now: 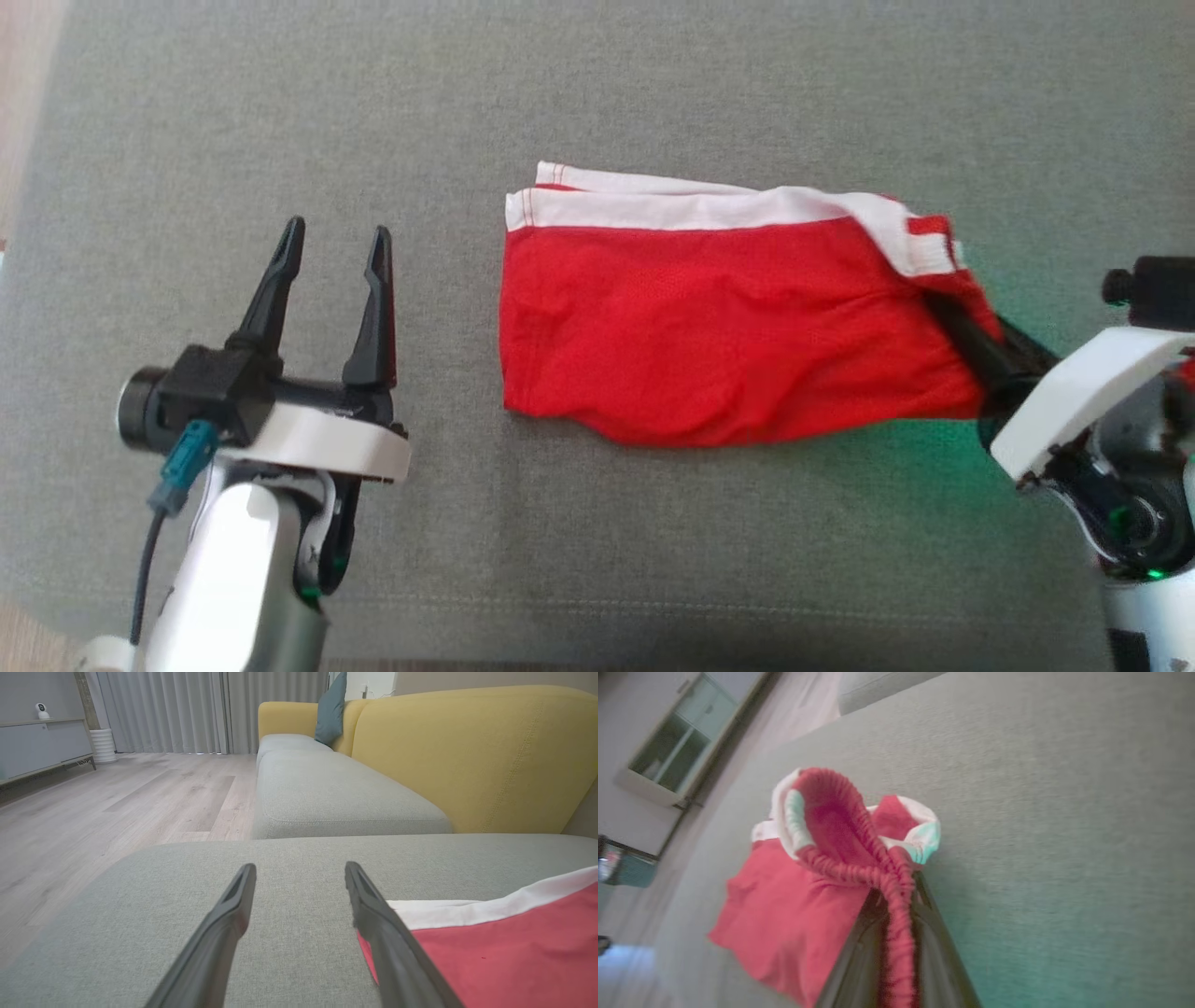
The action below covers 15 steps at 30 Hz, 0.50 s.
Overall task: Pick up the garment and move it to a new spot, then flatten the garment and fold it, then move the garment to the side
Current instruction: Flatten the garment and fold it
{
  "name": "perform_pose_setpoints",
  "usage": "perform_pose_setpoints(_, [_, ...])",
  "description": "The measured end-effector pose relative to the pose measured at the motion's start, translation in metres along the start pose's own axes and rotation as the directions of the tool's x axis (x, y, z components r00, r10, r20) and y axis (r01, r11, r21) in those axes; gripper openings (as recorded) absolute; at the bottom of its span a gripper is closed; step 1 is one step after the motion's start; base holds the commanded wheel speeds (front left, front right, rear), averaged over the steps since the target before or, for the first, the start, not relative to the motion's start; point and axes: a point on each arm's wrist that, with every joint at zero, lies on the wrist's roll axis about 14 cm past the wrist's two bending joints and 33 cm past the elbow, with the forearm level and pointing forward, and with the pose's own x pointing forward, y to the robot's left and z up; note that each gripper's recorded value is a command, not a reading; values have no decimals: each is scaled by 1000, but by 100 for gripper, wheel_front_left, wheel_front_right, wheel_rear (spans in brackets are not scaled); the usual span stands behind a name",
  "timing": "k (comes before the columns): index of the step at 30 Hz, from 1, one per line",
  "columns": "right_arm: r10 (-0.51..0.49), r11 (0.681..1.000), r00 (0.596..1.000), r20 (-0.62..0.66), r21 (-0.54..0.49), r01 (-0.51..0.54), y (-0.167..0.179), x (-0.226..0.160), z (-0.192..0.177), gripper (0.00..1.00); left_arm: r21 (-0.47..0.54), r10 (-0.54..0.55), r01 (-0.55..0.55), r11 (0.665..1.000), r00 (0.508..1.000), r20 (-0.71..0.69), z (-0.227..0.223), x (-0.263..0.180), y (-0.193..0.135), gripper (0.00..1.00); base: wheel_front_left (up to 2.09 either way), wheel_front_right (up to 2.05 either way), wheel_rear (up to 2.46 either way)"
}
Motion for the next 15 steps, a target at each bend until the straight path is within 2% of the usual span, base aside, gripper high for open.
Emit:
perform_pose_setpoints(4, [161, 971, 987, 4, 176, -159, 38, -3, 4, 0, -2, -2, 2, 1000, 1000, -5, -1, -3, -2, 100, 0, 0, 0])
perform_pose_setpoints(8, [283, 921, 959, 20, 272, -278, 70, 2, 11, 0, 3, -9, 9, 1000, 1000, -2, 1, -4, -3, 100, 0, 0, 0])
perform_pose_setpoints(12, [394, 875, 919, -2, 306, -375, 106, 19, 12, 0, 2, -2, 2, 1000, 1000, -7, 0, -6, 0, 100, 0, 0, 0])
perform_pose_setpoints(15, [446, 854, 895, -31, 314, -414, 129, 36, 6, 0, 2, 12, -11, 1000, 1000, -18, -4, -9, 4, 100, 0, 0, 0])
